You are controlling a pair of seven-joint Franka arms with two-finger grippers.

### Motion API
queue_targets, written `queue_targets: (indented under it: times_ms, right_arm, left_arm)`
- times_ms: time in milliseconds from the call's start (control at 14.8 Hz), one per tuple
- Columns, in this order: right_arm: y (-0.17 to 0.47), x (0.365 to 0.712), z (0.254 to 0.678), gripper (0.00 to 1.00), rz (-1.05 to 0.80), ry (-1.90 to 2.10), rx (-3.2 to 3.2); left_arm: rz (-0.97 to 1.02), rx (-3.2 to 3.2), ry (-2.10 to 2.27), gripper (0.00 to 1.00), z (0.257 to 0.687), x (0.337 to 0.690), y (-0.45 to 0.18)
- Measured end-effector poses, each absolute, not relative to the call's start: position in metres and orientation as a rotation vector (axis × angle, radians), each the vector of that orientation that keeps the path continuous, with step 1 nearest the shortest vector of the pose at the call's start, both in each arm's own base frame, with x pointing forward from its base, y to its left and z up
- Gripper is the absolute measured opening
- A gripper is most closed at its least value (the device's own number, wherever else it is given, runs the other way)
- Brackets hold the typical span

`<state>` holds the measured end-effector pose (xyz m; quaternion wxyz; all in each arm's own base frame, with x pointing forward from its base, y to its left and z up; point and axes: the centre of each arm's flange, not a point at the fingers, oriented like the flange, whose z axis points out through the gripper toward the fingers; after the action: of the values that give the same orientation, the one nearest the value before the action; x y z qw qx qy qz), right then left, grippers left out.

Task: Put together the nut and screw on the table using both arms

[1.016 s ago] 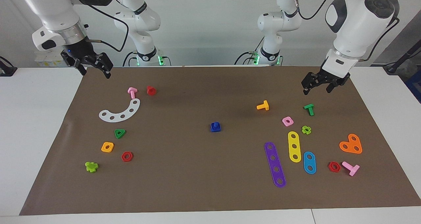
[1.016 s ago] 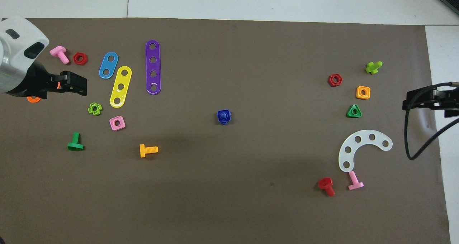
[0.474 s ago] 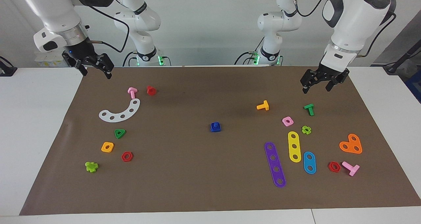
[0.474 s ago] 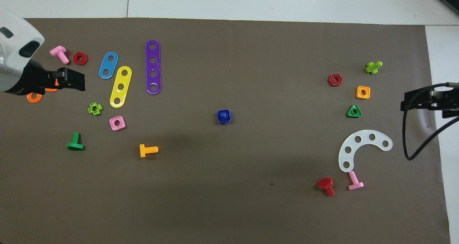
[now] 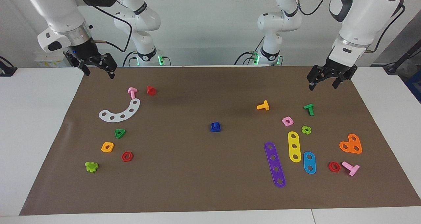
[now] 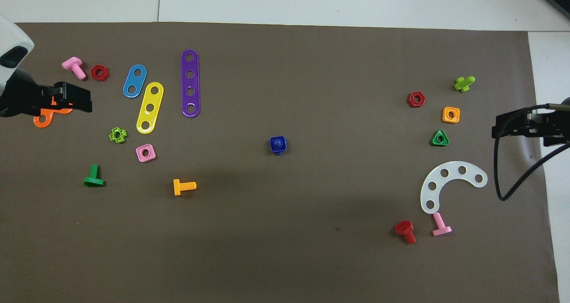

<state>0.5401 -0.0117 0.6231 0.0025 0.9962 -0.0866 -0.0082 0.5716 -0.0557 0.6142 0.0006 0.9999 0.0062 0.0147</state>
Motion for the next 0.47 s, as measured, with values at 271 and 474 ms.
queue_targets:
  times_ms: [271,474]
  right_arm:
    - [-0.0117,0.5401,0.6231,1.0,-0.026,-0.271,3.125]
    - [-0.0117,0.5401,0.6231,1.0,-0.026,-0.271,3.125]
  left_arm:
    - [-0.037,3.145,-0.04,1.0,0.6245,0.5647,-0.0563]
    - [-0.057,3.145,-0.046,1.0,0.6218,0.5645,-0.058]
